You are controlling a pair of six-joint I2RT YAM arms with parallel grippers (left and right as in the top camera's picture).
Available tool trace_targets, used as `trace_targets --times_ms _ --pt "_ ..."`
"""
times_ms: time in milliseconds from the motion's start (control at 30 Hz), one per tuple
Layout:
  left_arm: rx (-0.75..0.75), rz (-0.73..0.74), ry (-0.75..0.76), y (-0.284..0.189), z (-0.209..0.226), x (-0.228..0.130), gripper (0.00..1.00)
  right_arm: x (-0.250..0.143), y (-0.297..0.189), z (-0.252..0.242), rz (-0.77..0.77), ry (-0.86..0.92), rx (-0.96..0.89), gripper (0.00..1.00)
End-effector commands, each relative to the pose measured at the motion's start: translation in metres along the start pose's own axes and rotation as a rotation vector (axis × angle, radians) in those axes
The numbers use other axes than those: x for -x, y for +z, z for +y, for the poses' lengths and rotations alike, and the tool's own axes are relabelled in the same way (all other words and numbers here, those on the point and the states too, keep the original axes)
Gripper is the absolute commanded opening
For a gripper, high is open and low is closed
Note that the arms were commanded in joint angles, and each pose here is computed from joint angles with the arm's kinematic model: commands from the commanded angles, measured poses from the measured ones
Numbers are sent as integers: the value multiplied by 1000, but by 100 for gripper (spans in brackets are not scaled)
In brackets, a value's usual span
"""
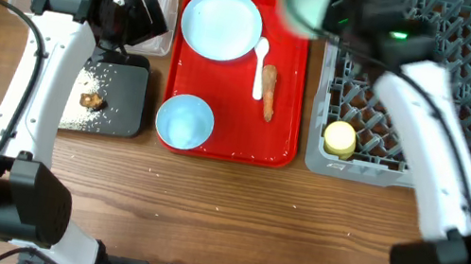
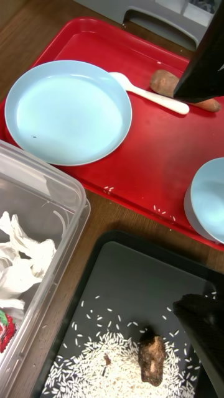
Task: Sort waste into correct bins and load items into the dishwasher rack
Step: 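Lift the green bowl with the right gripper and carry it to the rack, then lower the green bowl into the dish rack with the right gripper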
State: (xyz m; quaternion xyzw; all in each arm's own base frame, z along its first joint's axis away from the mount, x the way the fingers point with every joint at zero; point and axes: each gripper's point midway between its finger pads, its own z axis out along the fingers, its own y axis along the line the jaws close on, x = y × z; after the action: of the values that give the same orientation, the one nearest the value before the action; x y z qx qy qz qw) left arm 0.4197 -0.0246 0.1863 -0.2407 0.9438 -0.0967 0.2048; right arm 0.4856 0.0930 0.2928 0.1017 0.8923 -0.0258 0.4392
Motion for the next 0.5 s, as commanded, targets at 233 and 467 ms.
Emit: trace_targets --times_ms 233,467 --pt "13 -21 -5 -3 3 6 100 91 83 -90 -385 -309 -660 4" --pt "13 -21 -5 -3 3 6 100 43 166 -85 -308 -506 -749 4"
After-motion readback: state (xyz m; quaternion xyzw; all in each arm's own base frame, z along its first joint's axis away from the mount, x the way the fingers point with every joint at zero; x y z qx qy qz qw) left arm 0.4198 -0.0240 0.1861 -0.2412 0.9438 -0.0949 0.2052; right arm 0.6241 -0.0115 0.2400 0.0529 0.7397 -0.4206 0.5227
